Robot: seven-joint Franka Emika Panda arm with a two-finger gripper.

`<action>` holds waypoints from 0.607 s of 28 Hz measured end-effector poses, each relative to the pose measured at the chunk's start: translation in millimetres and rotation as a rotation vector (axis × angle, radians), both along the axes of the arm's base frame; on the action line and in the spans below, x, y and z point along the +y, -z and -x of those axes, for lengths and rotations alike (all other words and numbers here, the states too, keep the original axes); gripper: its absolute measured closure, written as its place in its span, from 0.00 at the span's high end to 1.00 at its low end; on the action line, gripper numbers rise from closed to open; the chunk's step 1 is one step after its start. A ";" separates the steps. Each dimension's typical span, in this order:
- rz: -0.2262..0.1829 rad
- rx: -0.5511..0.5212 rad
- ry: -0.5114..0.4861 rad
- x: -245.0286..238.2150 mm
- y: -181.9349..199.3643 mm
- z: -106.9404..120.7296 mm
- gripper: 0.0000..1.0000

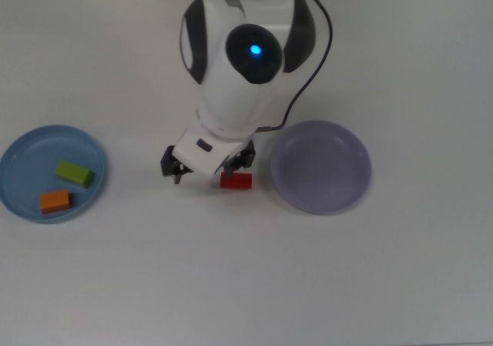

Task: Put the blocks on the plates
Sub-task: 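Move the gripper to the red block and grasp it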

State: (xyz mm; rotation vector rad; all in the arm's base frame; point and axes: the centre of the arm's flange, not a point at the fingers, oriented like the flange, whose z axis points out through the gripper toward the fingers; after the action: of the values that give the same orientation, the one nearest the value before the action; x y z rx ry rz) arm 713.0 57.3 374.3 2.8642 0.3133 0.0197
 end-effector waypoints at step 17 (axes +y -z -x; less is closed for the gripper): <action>0.013 0.055 -0.046 73.9 25.5 17.6 1.00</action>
State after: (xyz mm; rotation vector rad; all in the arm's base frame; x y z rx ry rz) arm 695.5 131.1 348.8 2.8482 0.3892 -0.0522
